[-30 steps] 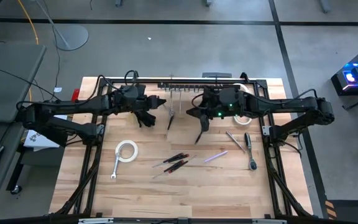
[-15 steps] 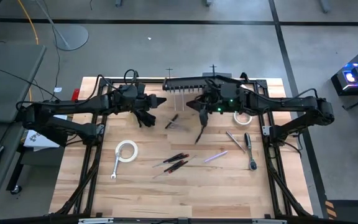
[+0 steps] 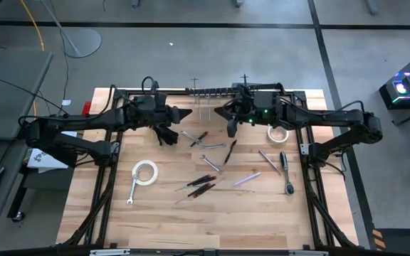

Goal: Hang tools onto peg board
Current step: Adjust the peg board

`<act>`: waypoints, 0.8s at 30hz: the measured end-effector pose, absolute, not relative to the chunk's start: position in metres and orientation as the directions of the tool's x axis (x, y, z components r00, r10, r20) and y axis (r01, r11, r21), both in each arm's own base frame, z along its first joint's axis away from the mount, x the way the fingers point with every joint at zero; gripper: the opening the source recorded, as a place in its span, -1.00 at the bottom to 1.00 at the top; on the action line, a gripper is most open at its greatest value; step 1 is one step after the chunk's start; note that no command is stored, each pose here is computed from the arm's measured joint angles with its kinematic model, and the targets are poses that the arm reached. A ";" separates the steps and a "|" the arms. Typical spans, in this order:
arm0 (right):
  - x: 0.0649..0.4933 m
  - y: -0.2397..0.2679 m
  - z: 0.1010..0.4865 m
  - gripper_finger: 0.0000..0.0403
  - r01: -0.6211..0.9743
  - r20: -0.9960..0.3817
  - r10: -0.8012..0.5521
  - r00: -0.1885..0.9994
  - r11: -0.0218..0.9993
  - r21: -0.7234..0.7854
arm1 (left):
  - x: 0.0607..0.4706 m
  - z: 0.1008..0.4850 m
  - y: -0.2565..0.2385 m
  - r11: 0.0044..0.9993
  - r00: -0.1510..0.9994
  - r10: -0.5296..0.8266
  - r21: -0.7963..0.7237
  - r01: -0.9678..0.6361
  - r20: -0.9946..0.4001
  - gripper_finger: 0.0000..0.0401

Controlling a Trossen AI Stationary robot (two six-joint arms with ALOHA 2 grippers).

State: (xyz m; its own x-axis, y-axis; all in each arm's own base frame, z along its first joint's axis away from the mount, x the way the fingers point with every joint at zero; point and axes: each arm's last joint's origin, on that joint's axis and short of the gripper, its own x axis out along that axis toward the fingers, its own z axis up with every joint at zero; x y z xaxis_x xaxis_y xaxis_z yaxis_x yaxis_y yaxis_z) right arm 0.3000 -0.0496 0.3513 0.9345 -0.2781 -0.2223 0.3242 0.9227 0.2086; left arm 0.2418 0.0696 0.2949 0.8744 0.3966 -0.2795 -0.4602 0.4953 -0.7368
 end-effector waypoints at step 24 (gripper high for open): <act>0.296 -0.065 0.366 -1.00 0.346 -0.205 -0.312 0.928 0.926 0.154 | 0.241 0.319 0.083 0.784 0.799 0.601 0.219 -0.581 -0.034 -0.09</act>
State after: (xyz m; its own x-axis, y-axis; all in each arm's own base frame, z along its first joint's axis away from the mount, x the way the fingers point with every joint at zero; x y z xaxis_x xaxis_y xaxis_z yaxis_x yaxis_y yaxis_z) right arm 0.2959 -0.0646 0.3659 0.9276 -0.3125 -0.2048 0.3457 0.9257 0.1535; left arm 0.2405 0.0827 0.3188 0.7985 0.6010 -0.0341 -0.5808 0.7841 0.2187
